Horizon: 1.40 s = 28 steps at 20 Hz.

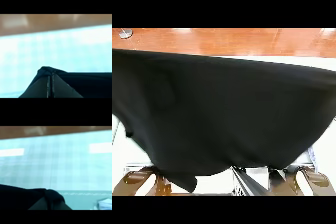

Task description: Fold the shirts.

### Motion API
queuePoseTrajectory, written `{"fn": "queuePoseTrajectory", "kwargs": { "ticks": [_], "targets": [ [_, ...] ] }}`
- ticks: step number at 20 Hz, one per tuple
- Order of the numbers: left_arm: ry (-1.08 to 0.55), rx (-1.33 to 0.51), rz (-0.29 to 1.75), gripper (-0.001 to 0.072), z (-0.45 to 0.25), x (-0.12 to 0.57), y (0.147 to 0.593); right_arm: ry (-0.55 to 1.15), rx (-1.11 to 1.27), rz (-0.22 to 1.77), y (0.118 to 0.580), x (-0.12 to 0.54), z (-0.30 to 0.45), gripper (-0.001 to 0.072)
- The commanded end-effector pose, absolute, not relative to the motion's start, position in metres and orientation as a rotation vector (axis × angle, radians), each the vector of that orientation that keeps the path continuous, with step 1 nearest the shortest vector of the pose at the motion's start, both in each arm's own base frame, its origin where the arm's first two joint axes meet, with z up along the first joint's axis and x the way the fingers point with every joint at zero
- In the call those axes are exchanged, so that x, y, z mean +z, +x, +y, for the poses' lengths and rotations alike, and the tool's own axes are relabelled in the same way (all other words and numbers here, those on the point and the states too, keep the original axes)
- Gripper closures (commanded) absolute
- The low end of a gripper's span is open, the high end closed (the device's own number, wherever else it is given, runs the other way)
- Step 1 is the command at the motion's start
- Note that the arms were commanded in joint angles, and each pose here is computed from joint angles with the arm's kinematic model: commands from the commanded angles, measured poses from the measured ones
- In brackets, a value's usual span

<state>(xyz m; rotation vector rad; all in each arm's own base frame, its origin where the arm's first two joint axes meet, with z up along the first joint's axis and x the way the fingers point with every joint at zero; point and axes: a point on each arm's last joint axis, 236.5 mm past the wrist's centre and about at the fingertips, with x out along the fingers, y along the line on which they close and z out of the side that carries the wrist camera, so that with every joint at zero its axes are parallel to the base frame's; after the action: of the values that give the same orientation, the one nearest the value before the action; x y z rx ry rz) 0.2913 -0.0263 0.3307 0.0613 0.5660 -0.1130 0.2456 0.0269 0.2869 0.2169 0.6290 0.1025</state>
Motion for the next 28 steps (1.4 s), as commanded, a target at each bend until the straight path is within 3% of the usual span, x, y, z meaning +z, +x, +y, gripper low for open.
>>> {"fn": "queuePoseTrajectory", "kwargs": {
  "ticks": [1,8,13,16,19,23,24,25,26,28],
  "targets": [
    [0.051,-0.098,0.715,0.0684,-0.029,0.253,0.368,0.285,0.104,0.733,0.312,0.210,0.018,0.0692],
    [-0.076,-0.036,0.889,0.0683,-0.036,0.113,0.488,0.493,0.099,0.909,0.454,0.067,0.007,0.0693],
    [-0.181,0.022,1.002,0.0683,-0.046,0.026,0.517,0.626,0.127,0.994,0.519,0.009,0.012,0.0692],
    [-0.158,0.023,1.130,0.0683,-0.049,0.001,0.496,0.610,0.187,1.119,0.509,-0.005,0.022,0.0691],
    [0.003,-0.055,1.364,0.0683,-0.034,-0.019,0.443,0.480,0.230,1.359,0.452,-0.027,0.019,0.0691],
    [-0.055,-0.052,1.488,0.0668,-0.033,-0.064,0.408,0.427,0.193,1.448,0.428,-0.068,0.022,0.0687],
    [-0.071,-0.061,1.523,0.0458,-0.037,-0.073,0.400,0.463,0.180,1.447,0.429,-0.075,0.028,0.0546],
    [-0.070,-0.064,1.576,-0.0002,-0.037,-0.078,0.388,0.508,0.186,1.456,0.430,-0.077,0.036,0.0206],
    [-0.053,-0.060,1.621,0.0007,-0.032,-0.076,0.378,0.532,0.219,1.458,0.430,-0.071,0.043,0.0088],
    [-0.037,-0.010,1.665,0.0007,-0.007,-0.059,0.363,0.545,0.239,1.458,0.427,-0.042,0.031,0.0088]
  ]
}}
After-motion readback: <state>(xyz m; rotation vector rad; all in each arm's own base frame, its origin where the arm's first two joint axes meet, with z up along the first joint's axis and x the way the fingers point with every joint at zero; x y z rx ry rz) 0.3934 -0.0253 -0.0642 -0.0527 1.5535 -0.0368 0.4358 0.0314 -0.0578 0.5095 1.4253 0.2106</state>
